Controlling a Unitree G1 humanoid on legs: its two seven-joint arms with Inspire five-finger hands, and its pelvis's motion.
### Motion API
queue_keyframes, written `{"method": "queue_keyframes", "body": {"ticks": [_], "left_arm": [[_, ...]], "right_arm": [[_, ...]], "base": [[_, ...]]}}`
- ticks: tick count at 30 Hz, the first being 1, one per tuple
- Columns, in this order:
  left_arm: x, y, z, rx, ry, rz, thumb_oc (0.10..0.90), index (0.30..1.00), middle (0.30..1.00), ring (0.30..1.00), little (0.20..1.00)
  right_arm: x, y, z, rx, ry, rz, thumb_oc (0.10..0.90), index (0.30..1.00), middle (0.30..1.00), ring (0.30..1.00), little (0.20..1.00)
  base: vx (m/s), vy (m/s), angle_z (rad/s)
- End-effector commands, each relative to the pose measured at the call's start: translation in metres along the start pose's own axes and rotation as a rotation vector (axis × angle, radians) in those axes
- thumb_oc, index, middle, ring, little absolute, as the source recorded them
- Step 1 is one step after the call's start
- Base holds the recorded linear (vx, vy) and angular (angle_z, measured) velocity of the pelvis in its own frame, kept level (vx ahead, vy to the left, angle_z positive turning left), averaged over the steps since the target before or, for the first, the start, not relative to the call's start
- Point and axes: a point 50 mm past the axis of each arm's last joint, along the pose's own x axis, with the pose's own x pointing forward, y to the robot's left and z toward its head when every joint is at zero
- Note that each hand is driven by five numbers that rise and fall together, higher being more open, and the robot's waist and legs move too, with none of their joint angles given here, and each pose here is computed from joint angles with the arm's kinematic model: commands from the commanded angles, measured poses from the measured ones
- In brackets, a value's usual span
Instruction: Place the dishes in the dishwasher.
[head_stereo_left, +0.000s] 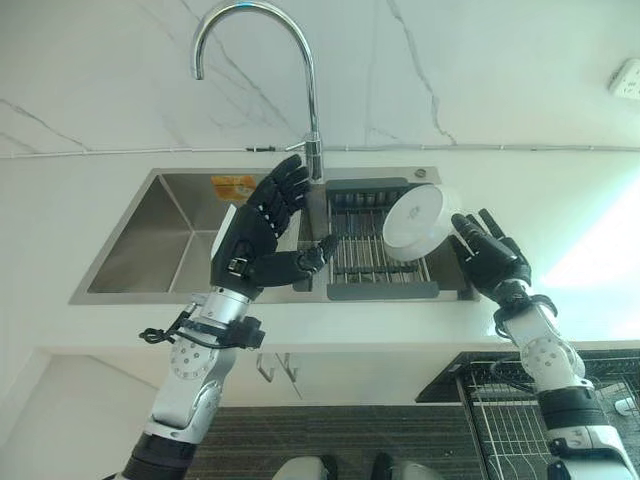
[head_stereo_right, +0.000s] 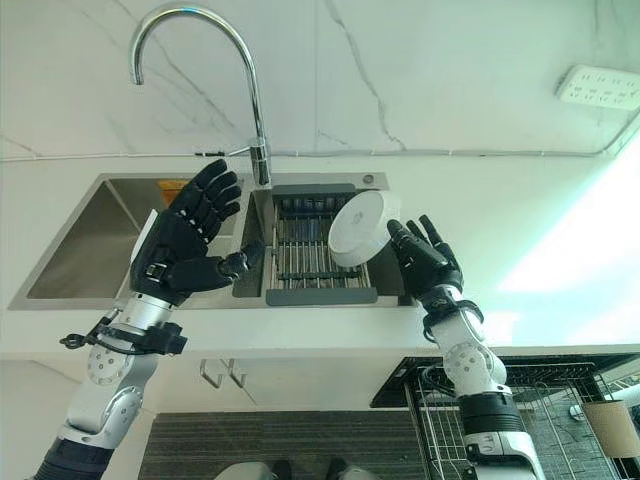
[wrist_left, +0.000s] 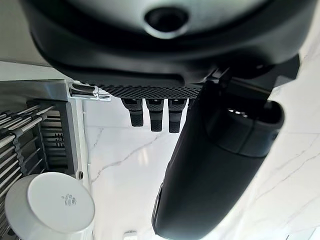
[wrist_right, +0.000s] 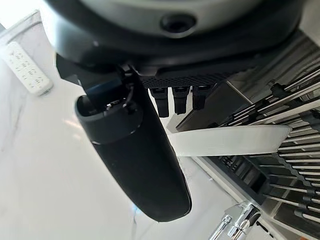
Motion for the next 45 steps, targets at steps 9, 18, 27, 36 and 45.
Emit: {"method": "queue_keyframes", "body": {"ticks": [9,18,27,36,45], "left_arm": [[0.019,0.0,0.036,0.033,-0.17,-0.073,0.8,0.9,0.9,0.9,0.9],[0.018,0.0,0.035,0.032,-0.154,-0.08,0.8,0.9,0.9,0.9,0.9],[0.018,0.001,0.035,0.031,-0.147,-0.083,0.8,0.9,0.9,0.9,0.9],[0.019,0.0,0.035,0.03,-0.139,-0.088,0.8,0.9,0.9,0.9,0.9],[0.019,0.0,0.034,0.028,-0.133,-0.101,0.8,0.9,0.9,0.9,0.9]], "right_arm": [[0.023,0.029,0.033,0.085,-0.063,0.153,0.8,0.9,0.9,0.9,0.9],[0.029,0.026,0.031,0.12,-0.008,0.165,0.8,0.9,0.9,0.9,0.9],[0.033,0.025,0.033,0.015,0.035,0.132,0.8,0.9,0.9,0.9,0.9],[0.039,0.027,0.041,-0.103,0.088,0.144,0.8,0.9,0.9,0.9,0.9],[0.043,0.032,0.045,-0.136,0.118,0.155,0.8,0.9,0.9,0.9,0.9]], "base": [[0.0,0.003,0.03],[0.02,0.001,0.03],[0.0,0.0,0.0],[0.01,0.002,0.04],[0.0,0.001,0.01]]}}
